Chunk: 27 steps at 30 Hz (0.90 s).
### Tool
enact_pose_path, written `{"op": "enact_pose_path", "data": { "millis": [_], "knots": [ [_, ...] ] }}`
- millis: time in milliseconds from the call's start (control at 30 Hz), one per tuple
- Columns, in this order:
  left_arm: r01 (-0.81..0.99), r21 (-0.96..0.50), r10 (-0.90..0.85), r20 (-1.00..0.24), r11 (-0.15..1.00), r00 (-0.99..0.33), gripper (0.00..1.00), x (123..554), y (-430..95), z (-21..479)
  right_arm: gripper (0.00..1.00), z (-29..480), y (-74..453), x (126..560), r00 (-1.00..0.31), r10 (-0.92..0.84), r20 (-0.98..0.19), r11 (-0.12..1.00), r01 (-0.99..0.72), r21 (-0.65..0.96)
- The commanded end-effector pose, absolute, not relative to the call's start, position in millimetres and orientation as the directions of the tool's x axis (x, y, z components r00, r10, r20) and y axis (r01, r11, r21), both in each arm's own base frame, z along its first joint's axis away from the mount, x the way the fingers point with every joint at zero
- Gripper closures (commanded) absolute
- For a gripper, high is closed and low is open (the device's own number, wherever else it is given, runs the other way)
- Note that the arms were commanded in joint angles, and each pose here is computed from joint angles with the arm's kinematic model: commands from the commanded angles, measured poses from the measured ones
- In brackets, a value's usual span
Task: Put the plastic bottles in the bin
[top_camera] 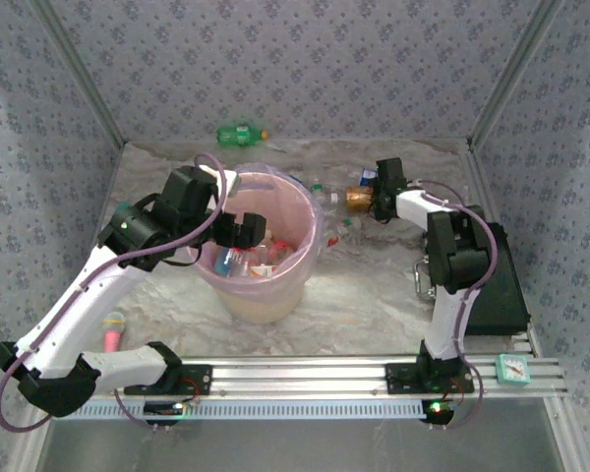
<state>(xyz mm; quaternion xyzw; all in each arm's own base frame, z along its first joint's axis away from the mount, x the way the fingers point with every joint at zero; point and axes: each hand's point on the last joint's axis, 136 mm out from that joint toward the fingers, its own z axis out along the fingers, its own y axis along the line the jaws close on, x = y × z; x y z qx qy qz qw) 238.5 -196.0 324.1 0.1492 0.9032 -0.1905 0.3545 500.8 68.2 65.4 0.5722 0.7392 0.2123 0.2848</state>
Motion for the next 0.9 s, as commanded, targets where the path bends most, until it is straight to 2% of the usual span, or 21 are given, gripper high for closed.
{"op": "enact_pose_path", "data": {
  "millis": [0, 233, 300, 433, 600, 633, 767, 867],
  "knots": [
    [0.446, -0.286, 0.094, -0.747, 0.848, -0.658, 0.0, 238.1, -206.7, 350.8, 0.28, 107.7, 58.7, 499.3, -0.175, 0.961, -0.214, 0.276, 0.665, 0.694],
    [0.519, -0.365, 0.058, -0.774, 0.773, -0.631, 0.0, 240.1, -231.9, 373.0, 0.29, 157.9, 47.0, 478.2, -0.203, 0.933, -0.296, 0.358, 0.578, 0.734],
    [0.555, -0.391, 0.058, -0.778, 0.734, -0.626, 0.0, 237.6, -241.9, 379.7, 0.29, 183.1, 42.5, 474.0, -0.217, 0.911, -0.352, 0.413, 0.518, 0.749],
    [0.623, -0.448, 0.054, -0.784, 0.641, -0.619, 0.0, 230.0, -261.0, 393.2, 0.31, 241.7, 44.6, 460.6, -0.305, 0.807, -0.507, 0.59, 0.365, 0.72],
    [0.646, -0.464, 0.051, -0.788, 0.606, -0.613, 0.0, 232.5, -272.0, 400.5, 0.35, 294.3, 50.9, 428.6, -0.368, 0.681, -0.633, 0.724, 0.205, 0.659],
    [0.652, -0.466, 0.049, -0.791, 0.598, -0.61, 0.0, 233.4, -274.9, 402.8, 0.35, 319.2, 54.4, 424.1, -0.359, 0.661, -0.659, 0.737, 0.147, 0.66],
    [0.692, -0.474, 0.047, -0.806, 0.545, -0.589, 0.0, 233.9, -290.9, 414.2, 0.35, 362.1, 74.8, 399.7, -0.389, 0.591, -0.707, 0.759, -0.029, 0.651],
    [0.716, -0.458, 0.064, -0.819, 0.526, -0.571, 0.0, 233.1, -301.2, 418.1, 0.35, 391.8, 94.6, 380.3, -0.402, 0.566, -0.72, 0.727, -0.169, 0.666]
  ]
}}
